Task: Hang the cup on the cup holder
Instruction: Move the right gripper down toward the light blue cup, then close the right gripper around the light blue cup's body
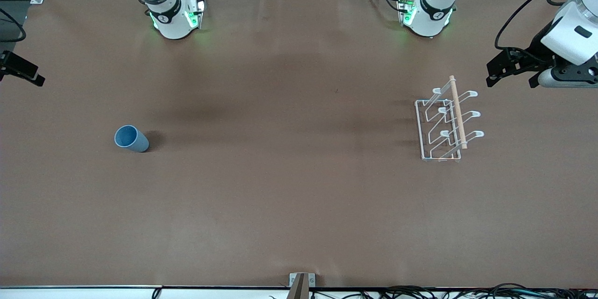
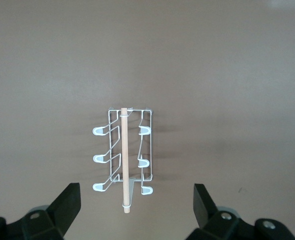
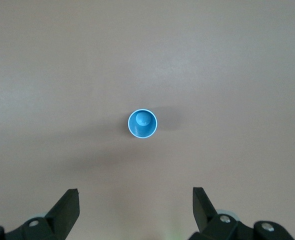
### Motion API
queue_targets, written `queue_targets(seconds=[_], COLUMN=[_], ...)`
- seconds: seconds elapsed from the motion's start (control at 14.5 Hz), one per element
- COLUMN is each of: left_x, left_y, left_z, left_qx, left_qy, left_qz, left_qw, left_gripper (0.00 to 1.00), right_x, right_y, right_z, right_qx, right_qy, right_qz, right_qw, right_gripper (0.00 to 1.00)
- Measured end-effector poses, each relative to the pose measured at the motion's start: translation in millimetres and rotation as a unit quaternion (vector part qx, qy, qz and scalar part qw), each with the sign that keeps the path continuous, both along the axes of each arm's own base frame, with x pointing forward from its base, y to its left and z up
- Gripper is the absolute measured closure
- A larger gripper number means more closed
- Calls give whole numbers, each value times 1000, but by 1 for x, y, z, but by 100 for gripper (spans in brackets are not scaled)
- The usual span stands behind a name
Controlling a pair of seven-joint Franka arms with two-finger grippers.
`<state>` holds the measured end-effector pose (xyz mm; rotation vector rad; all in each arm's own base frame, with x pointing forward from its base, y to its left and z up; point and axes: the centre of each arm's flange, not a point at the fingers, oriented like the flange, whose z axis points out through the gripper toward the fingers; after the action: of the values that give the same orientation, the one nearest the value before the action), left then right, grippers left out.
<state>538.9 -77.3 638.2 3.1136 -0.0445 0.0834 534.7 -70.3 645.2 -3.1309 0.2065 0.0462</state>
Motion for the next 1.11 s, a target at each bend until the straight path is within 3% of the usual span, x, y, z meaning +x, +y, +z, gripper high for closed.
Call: queue_targets(seconds=[0.35, 0.62, 1.11], left_x=[0, 0, 0], left_y=[0, 0, -2], left_z=[-1, -2, -3], left_qx=[0, 0, 0], left_qy=[1, 2, 3], left_qz=[0, 0, -2], left_qw=[1000, 1000, 1000], left_gripper=[0, 1, 1], right_x=[5, 24, 32], right_y=[-1, -11, -48], right_z=[-29, -119, -274], right_qx=[3, 2, 3], right_qy=[18, 13, 22], right_qz=[10, 32, 66], right_qw=[1000, 999, 998], right_gripper=[0, 0, 0])
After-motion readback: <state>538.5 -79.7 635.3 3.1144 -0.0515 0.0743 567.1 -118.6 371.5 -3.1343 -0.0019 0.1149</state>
